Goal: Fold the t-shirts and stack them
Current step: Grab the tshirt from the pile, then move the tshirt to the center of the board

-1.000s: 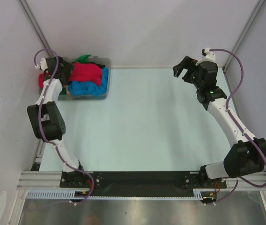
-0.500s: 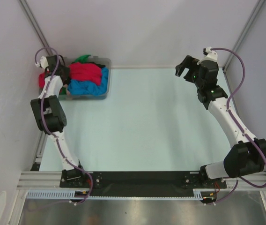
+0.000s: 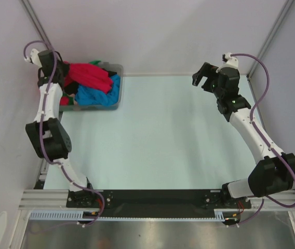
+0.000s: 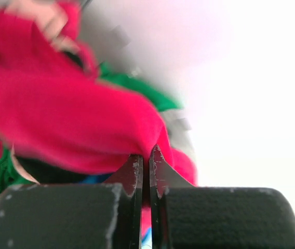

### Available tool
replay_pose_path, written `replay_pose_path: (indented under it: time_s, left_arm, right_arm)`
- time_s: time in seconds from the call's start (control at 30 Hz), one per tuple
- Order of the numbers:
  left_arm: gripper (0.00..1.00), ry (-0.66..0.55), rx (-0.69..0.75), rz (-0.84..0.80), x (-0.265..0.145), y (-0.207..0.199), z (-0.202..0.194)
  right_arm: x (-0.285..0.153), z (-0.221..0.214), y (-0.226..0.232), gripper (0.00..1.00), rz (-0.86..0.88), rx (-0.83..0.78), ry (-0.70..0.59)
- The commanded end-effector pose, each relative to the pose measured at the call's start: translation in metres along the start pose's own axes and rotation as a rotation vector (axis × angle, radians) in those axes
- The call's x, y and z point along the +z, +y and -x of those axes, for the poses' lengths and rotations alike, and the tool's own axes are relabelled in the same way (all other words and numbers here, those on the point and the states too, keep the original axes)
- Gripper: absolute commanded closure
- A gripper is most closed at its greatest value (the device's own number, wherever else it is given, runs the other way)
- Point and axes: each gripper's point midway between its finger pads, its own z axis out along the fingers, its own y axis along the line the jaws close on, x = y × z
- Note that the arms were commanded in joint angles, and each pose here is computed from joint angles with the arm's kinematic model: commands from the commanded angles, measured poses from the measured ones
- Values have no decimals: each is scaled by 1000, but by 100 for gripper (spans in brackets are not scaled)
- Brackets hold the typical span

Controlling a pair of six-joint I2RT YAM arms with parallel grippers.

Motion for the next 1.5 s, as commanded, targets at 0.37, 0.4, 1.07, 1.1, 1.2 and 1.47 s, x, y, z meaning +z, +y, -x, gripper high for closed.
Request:
replay_pose_path:
  time_s: [0.37,0.4,1.07,1.1,1.2,1.47]
  left_arm:
    - [100,-402,150,-630,-217,-218,158]
    - [100,-425,151,-657,-232,-227,167]
    - [100,-427,284,-767,-294,-253,145]
    - [100,-412,289,-757,-289,-250,140]
    - [100,-389,305,-757,-288,-250,131]
    - [100,-273,400,-832,-308,-274,65]
  right_arm:
    - [-32,21,13,0,40,6,-64]
    - [-33,22,13,0,41,8,-69]
    - [-44,5,2,0,25,-3,-34]
    - [-44,4,1,0,22,-4,-34]
    - [-43,4,-1,0,24,-5,-29]
    - [-45,15,-14,0,1,52,-47]
